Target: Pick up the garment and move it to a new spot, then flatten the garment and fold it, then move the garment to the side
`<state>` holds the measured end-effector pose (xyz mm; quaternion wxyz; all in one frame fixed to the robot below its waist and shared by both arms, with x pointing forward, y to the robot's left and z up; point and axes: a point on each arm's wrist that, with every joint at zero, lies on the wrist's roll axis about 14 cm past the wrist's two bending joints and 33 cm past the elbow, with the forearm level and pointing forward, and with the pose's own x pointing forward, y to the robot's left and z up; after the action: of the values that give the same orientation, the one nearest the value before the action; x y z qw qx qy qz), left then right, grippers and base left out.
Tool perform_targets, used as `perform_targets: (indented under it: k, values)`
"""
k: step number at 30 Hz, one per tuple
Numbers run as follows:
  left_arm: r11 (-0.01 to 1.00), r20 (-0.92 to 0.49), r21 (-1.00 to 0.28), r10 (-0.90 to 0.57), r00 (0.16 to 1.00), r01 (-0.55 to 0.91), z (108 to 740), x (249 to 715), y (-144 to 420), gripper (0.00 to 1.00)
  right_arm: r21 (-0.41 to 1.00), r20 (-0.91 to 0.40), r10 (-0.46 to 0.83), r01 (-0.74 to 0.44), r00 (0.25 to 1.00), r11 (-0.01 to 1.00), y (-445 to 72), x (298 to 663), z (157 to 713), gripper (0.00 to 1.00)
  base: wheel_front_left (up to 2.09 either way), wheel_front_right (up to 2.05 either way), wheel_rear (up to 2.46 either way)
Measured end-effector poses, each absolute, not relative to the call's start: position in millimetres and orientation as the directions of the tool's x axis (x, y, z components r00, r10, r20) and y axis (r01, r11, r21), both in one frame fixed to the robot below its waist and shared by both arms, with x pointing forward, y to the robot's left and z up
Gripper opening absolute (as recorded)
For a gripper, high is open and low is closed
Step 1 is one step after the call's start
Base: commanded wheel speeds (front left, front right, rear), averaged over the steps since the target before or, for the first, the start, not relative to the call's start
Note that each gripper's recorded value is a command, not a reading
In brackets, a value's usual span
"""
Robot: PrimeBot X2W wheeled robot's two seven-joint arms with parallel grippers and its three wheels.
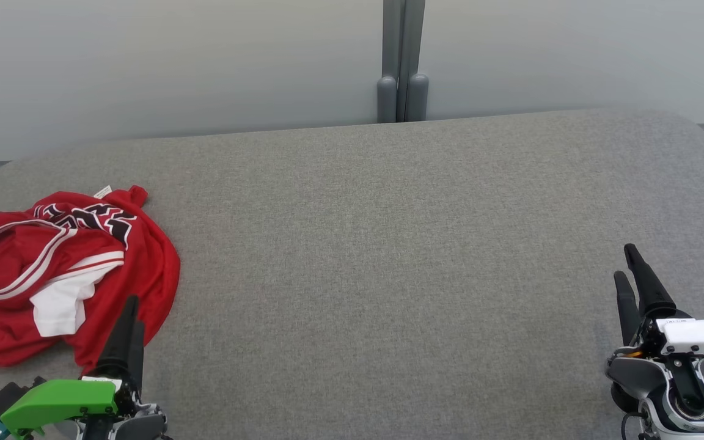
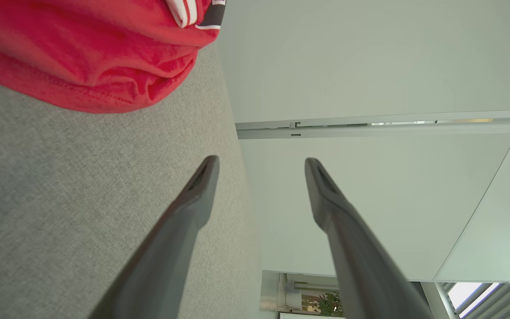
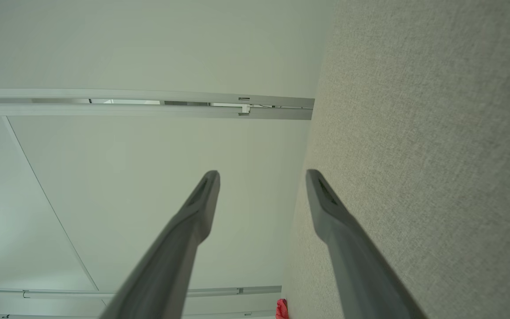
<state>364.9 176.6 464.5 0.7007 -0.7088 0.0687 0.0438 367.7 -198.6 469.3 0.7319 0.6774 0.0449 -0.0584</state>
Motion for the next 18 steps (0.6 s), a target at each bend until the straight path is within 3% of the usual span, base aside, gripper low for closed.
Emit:
perform_targets:
  k: [14, 18]
  values:
    - [0.168, -0.159, -0.974, -0.035, 0.987, -0.151, 464, 365, 174, 1.00, 0.926, -0.116, -0.008, 0.111, 0.993, 0.361, -197, 372, 482, 1.00, 0.00, 0.00, 0.00]
    - [0.258, -0.159, -0.955, -0.041, 0.986, -0.143, 464, 365, 174, 1.00, 0.886, -0.112, 0.006, 0.097, 0.994, 0.453, -193, 373, 485, 1.00, 0.00, 0.00, 0.00]
